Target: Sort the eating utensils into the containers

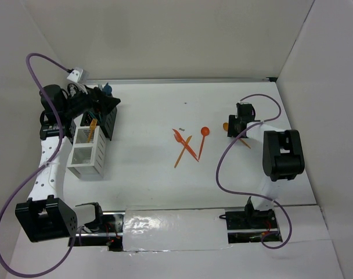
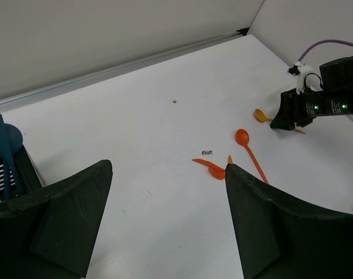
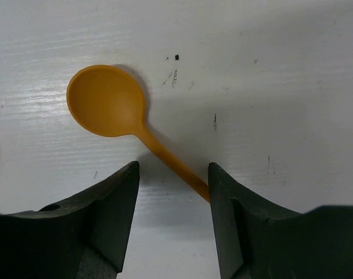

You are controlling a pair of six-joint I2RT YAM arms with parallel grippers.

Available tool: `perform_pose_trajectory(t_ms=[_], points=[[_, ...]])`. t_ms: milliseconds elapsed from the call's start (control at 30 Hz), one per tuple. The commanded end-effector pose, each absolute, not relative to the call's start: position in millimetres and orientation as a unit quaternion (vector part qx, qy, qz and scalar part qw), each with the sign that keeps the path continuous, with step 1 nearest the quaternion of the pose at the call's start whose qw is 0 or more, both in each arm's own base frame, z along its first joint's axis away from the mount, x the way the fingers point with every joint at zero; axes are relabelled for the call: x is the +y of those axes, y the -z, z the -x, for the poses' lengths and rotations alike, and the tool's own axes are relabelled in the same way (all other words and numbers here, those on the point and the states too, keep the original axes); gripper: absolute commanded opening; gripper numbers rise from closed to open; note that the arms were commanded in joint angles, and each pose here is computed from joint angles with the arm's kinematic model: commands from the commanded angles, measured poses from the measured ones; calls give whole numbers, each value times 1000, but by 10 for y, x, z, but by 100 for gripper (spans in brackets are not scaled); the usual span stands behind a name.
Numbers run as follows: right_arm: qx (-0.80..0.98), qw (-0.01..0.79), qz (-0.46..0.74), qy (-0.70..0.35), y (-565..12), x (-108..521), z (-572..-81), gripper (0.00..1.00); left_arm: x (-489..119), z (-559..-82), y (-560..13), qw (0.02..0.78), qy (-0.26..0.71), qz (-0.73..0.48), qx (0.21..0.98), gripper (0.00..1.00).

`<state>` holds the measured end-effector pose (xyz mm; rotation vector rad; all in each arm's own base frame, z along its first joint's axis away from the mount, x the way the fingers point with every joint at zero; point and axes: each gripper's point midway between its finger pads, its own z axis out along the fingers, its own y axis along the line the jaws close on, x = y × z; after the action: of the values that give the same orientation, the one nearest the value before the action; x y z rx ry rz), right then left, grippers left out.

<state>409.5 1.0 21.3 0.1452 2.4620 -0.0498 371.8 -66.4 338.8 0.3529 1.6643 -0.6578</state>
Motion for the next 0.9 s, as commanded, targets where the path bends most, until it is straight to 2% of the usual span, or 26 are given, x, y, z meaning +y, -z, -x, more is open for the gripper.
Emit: perform_pose_trajectory(t_ms=[0, 100, 167, 200, 300, 400, 533, 633, 667, 800, 867], points=[[944, 326, -49, 21, -191, 0, -4138, 57, -708, -3688, -3625, 634, 280, -185, 697, 91], [950, 307, -54, 21, -64, -3, -4085, 48, -724, -3686, -3633, 634, 282, -189, 695, 92], [952, 299, -57, 21, 1, -8, -4067, 37, -729, -3680, -3619, 633, 283, -188, 696, 93], [953, 296, -56, 16, 20, 22, -4062, 27, -741, -3678, -3619, 633, 284, -189, 695, 93], [955, 292, -54, 1, 51, 74, -4053, 11, -793, -3671, -3573, 627, 297, -183, 697, 93], [953, 297, -46, -29, 4, 192, -4113, 0, -924, -3677, -3519, 608, 321, -168, 706, 94], [946, 311, -24, -91, -248, 466, -4163, 0, -1114, -3626, -3358, 558, 363, -129, 735, 88], [918, 368, 15, -150, -847, 855, -4247, 0, -1304, -3456, -3203, 524, 395, -103, 747, 88], [891, 405, 42, -200, -1241, 1111, -4237, 0, -1308, -3359, -3135, 522, 398, -97, 748, 88], [808, 458, 142, -342, -2043, 1902, -3950, 0, -1430, -3071, -3083, 506, 421, -84, 748, 89], [778, 455, 185, -391, -2239, 2331, -3740, 0, -1470, -2903, -3137, 509, 427, -89, 742, 89]])
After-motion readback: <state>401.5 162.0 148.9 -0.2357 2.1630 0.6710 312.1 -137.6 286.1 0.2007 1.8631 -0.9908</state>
